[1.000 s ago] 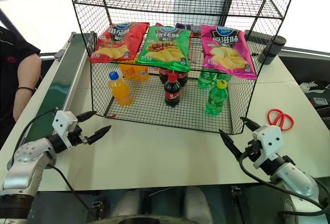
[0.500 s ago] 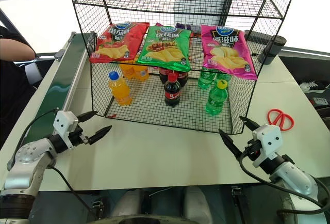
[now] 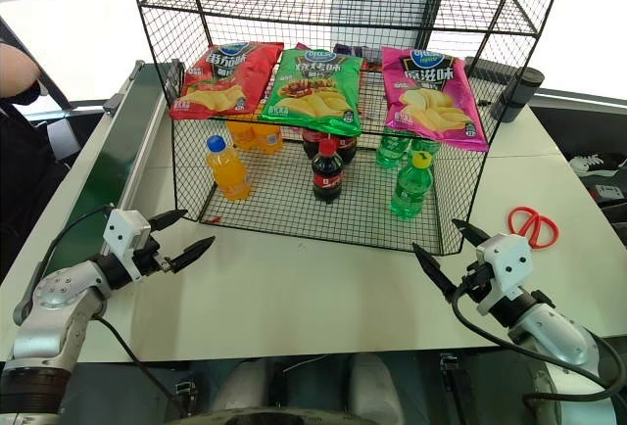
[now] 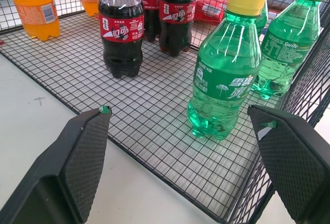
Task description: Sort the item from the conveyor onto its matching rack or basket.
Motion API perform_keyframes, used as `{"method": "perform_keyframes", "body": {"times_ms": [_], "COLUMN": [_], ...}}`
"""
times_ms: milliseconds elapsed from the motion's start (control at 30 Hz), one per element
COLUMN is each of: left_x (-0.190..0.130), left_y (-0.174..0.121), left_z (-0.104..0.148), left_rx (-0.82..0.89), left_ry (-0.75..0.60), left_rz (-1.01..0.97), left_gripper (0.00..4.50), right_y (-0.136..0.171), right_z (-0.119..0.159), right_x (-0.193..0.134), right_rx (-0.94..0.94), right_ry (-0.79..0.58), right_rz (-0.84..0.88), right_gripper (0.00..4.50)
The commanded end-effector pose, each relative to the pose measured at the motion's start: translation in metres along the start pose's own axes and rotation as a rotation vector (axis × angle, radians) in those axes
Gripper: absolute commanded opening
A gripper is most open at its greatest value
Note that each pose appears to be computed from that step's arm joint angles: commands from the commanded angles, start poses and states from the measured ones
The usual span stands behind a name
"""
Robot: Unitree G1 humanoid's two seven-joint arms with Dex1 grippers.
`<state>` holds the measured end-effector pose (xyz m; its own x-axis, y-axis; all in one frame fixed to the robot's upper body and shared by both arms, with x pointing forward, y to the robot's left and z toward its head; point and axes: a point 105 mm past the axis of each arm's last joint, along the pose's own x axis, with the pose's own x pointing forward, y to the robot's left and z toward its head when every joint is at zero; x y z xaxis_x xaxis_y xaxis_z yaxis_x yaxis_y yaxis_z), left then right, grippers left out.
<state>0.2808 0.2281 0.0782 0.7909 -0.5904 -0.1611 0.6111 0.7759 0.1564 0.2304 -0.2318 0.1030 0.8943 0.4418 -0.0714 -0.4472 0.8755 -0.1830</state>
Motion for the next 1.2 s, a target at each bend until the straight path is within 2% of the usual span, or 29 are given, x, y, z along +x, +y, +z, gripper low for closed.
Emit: {"method": "perform_keyframes", "body": {"times_ms": [33,1200], "left_x": [-0.0012,0.0047], "left_y": [0.0005,-0.002], "left_z": [0.0078,0.0099], "left_rx": [0.029,0.018], "left_ry": [-0.023,-0.043], "left_rz": [0.01,0.023], "left_gripper": [4.5,4.5], "right_y": [0.0003,0.0048], "right_z": [0.0081,0.0068], "right_x": [0.0006,0.009], "right_rx": [-0.026,-0.031], "right_ry": [-0.027,-0.031], "right_rz": [0.004,0.022], "right_gripper": [4.4,4.4]}}
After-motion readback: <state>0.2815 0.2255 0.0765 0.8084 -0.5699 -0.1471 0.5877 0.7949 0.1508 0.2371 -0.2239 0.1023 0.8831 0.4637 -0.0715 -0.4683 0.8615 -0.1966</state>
